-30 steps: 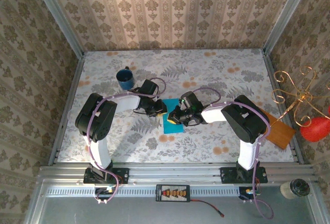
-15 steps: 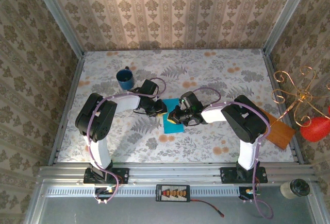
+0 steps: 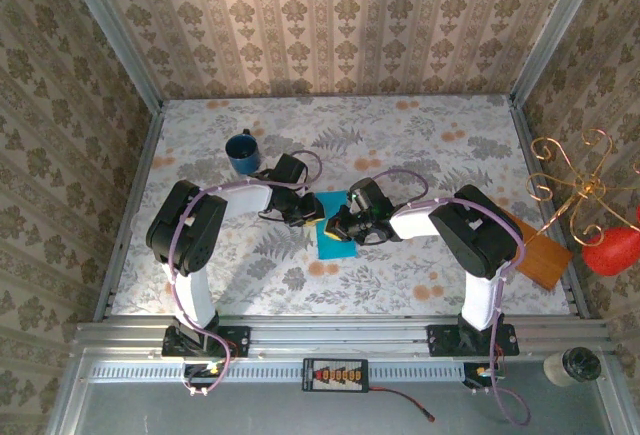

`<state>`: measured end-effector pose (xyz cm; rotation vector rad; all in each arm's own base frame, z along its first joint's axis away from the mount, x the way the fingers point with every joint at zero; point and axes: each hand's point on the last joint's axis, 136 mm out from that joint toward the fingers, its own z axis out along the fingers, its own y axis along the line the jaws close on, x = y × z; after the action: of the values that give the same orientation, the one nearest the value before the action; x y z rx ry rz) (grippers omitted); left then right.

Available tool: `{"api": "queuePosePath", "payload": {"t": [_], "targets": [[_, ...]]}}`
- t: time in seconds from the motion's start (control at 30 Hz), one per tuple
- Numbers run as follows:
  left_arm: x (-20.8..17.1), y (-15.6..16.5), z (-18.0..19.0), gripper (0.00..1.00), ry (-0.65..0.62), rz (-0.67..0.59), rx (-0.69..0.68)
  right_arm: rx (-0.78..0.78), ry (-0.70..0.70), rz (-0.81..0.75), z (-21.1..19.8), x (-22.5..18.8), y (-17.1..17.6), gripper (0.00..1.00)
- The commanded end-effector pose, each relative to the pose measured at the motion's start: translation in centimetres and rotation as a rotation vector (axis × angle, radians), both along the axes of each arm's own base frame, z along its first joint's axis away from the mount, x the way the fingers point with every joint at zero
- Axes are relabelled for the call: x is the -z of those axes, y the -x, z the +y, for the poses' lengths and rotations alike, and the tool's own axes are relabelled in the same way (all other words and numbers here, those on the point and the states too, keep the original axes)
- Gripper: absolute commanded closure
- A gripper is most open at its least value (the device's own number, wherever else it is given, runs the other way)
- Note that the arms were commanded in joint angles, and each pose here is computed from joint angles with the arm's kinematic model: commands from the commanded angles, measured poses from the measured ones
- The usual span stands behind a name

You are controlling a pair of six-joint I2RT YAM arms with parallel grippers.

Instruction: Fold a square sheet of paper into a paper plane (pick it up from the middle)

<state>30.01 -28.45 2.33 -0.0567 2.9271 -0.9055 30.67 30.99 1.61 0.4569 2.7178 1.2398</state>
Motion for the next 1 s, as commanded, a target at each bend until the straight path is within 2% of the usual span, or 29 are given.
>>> {"api": "queuePosePath", "payload": {"t": [0.0, 0.17, 0.37, 0.63, 0.8, 0.87, 0.97], "targets": [[-0.3, 0.3, 0.6, 0.78, -0.041, 0.007, -0.025, 0.044, 0.147, 0.077, -2.7, 3.3, 1.3, 0.94], [-3.1, -0.8, 2.2, 0.78, -0.054, -0.087, -0.11, 0.038, 0.169, 0.081, -2.8, 3.6, 1.5, 0.85], [-3.8, -0.3, 5.8, 0.76, -0.073, -0.13, -0.241, 0.036, 0.176, 0.096, -2.9, 4.1, 1.6, 0.72], [-5.1, 0.7, 6.4, 0.74, -0.001, -0.182, -0.267, 0.034, 0.188, 0.101, -3.0, 4.3, 1.8, 0.6], [-5.9, 1.1, 5.4, 0.71, 0.083, -0.219, -0.25, 0.028, 0.222, 0.108, -3.4, 4.6, 2.1, 0.62], [-6.0, 1.5, 4.6, 0.71, 0.104, -0.218, -0.226, 0.024, 0.242, 0.113, -3.7, 4.9, 2.3, 0.66], [-5.7, 2.0, 3.1, 0.77, 0.125, -0.206, -0.184, 0.019, 0.269, 0.121, -4.0, 5.3, 2.6, 0.75]]}}
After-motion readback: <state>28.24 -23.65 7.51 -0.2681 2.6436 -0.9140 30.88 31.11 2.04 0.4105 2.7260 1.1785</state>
